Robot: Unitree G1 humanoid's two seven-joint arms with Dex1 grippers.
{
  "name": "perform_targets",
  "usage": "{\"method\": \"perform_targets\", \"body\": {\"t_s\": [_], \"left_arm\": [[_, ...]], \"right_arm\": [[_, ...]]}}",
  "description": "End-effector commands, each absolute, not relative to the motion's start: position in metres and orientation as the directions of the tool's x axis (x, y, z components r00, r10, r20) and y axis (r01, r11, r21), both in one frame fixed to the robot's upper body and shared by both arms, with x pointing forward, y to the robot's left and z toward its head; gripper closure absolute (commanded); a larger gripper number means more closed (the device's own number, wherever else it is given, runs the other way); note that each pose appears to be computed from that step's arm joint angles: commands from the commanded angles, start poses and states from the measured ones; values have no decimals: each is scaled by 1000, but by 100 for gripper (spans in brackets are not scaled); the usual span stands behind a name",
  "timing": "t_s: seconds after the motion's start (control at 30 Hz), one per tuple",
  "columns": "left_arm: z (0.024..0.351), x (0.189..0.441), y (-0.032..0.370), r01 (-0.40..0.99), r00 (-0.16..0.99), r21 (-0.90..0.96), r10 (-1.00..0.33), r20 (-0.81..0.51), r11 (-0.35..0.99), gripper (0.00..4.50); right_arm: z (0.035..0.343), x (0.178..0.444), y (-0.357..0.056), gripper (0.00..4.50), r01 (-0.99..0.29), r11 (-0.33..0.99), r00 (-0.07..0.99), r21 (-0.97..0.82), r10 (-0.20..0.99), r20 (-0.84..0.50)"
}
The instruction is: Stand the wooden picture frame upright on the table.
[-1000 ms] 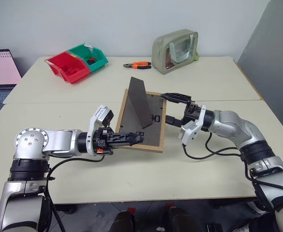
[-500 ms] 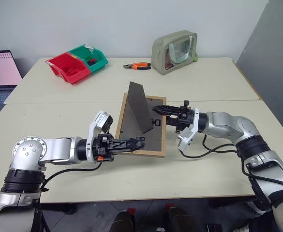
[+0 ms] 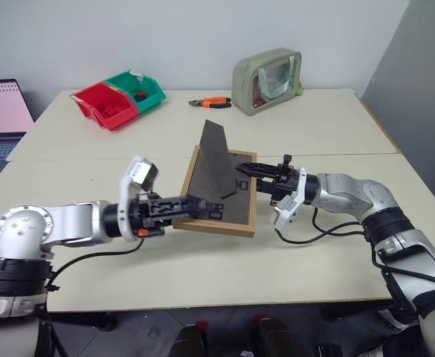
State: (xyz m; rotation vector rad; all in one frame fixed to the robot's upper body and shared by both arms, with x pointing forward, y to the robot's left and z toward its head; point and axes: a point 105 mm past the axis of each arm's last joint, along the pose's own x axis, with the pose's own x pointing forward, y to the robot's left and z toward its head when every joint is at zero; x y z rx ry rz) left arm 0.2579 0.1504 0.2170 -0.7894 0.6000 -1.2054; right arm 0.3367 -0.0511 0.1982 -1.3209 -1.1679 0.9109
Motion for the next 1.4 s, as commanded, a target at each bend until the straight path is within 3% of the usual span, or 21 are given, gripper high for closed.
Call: {"method": "perform_targets", "body": {"t_s": [0.03,0.17,0.3,0.4,0.5,0.63,0.87,0.93,1.07,1.2,1.27,1.4], "left_arm": [[248,259,192,630,464,-712,-886,23,312,0],[258,257,228,562,712,-533,-698,-77,633,0],[250,253,218,536,788,-350,-604,-120,769,0],[235,252,201,524,824,-162,-546,-154,836,0],[225,249,190,527,835,-103,-536,-124,844,0],[213,249,189,503,857,-4,-500,-126,864,0],[201,246,201,479,872,66,-466,-146,875,0],[199,245,201,486,868,69,-472,-153,871,0],[197,249,206,499,859,73,-483,-169,863,0],[198,254,213,504,855,66,-487,-178,861,0],[196,257,218,508,849,49,-491,-196,860,0],[193,267,233,491,845,-3,-477,-241,871,0]], "right_arm": [[214,353,-65,321,77,180,303,-981,933,195],[197,378,-58,321,-187,298,431,-936,881,195],[195,398,-37,321,-497,428,480,-755,860,171],[187,407,-9,321,-798,422,426,-431,900,92],[175,401,14,321,-942,308,305,-133,951,47],[152,387,29,321,-976,194,196,94,981,4],[124,380,35,321,-948,196,189,249,981,-54],[117,379,34,251,-943,204,190,263,979,-79],[108,381,26,180,-939,237,214,249,970,-116],[83,380,-10,57,-951,277,236,138,937,-259],[78,385,-36,16,-934,347,305,83,897,-319],[96,381,-83,3,-883,462,459,-83,814,-355]]}}
